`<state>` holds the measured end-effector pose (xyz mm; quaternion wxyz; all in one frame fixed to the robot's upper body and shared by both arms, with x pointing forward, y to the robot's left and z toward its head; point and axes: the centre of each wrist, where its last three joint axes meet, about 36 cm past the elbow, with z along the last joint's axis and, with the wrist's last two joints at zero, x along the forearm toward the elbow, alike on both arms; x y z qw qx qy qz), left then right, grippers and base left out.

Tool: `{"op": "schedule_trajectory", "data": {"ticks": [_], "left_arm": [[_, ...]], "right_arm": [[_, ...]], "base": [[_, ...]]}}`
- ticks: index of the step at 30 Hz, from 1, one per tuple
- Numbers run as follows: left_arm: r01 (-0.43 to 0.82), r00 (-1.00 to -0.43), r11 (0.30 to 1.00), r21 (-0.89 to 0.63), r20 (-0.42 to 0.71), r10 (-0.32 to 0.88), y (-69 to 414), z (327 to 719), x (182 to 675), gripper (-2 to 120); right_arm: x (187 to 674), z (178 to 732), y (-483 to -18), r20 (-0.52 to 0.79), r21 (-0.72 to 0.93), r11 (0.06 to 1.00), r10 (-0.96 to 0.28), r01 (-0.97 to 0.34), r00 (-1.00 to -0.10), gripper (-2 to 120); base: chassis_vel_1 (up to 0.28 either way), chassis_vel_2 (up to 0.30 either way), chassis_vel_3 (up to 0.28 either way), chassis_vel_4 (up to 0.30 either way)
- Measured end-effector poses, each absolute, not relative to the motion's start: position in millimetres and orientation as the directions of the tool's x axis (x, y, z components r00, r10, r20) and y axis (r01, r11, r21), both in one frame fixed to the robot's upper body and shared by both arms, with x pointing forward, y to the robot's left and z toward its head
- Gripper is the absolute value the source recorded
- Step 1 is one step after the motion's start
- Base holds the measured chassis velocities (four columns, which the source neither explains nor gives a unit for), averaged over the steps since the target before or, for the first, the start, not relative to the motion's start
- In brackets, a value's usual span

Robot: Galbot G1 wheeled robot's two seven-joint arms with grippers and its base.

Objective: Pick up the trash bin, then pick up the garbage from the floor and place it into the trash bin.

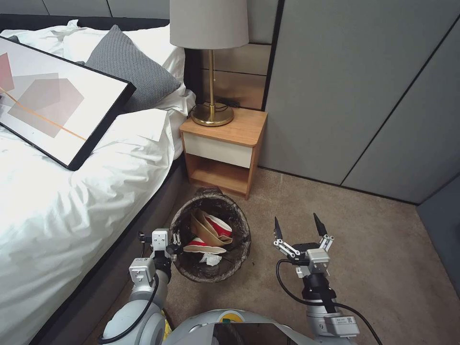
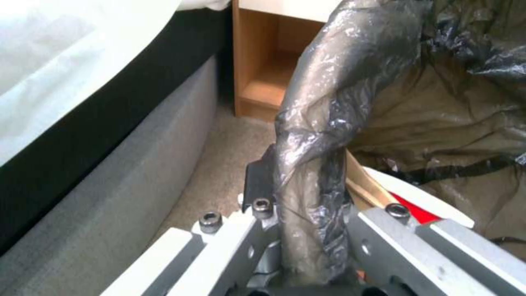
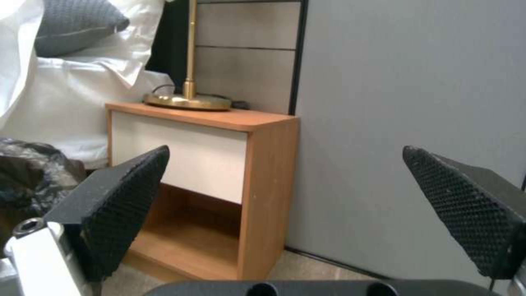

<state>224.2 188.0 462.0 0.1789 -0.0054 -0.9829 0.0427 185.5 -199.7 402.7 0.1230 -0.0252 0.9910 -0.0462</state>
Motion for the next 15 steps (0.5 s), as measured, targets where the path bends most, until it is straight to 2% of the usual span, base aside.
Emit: {"op": "schedule_trajectory", "data": {"ticks": [15], "left_arm": [[-0.005, -0.935, 0.996, -0.091, 0.354, 0.028, 187, 463, 223, 0]], "right_arm": [[196, 402, -212, -0.239, -0.097, 0.995, -0.047, -0.024, -0.97, 100]], "base": [[0.002, 0.003, 0.003, 0.004]]}}
